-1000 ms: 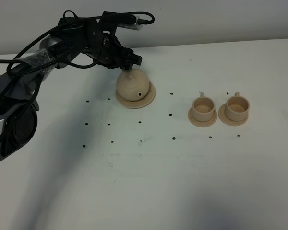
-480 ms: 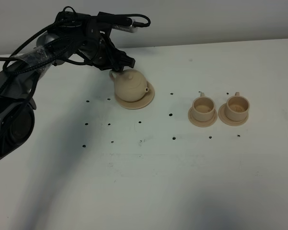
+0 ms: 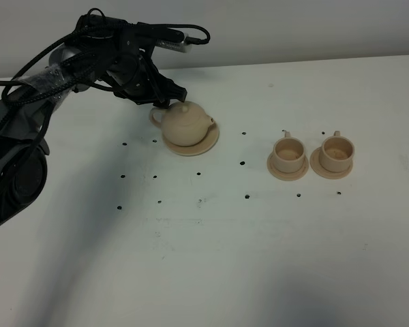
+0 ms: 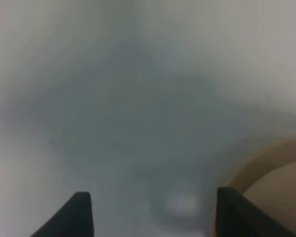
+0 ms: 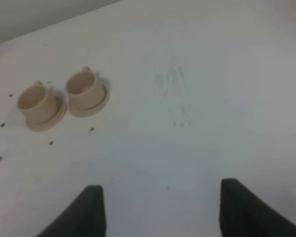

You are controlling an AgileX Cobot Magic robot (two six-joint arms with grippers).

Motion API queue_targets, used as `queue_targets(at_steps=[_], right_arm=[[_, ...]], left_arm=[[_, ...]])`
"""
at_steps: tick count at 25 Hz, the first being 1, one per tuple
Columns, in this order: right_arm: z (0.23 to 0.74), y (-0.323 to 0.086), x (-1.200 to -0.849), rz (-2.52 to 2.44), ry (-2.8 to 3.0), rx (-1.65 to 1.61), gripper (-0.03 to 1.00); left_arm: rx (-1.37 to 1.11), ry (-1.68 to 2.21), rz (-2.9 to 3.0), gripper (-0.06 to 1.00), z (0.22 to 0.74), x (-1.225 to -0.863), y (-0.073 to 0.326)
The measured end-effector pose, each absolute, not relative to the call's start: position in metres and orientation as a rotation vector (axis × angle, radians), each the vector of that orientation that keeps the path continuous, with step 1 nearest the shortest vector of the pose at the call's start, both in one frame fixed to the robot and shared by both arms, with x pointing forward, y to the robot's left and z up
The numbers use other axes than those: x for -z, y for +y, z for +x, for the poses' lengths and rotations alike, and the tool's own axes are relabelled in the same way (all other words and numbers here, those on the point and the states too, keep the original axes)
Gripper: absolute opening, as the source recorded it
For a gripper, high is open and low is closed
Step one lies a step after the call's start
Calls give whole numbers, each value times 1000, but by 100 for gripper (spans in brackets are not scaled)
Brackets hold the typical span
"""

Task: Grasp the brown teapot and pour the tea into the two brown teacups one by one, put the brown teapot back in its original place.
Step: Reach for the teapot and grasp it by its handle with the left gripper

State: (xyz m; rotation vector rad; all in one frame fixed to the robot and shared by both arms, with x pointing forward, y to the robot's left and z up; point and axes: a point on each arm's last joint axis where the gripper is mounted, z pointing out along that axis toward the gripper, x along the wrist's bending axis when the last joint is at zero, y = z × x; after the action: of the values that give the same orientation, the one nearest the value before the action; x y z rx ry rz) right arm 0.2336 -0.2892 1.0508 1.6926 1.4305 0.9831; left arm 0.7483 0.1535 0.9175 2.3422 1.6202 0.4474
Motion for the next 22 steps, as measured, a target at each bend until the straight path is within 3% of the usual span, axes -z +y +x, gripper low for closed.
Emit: queue_targets(at_steps=[22], right_arm=[[234, -289, -1051, 1693, 1431, -983, 49]], left_arm=[[-354, 1706, 2433, 53, 737, -918, 159]])
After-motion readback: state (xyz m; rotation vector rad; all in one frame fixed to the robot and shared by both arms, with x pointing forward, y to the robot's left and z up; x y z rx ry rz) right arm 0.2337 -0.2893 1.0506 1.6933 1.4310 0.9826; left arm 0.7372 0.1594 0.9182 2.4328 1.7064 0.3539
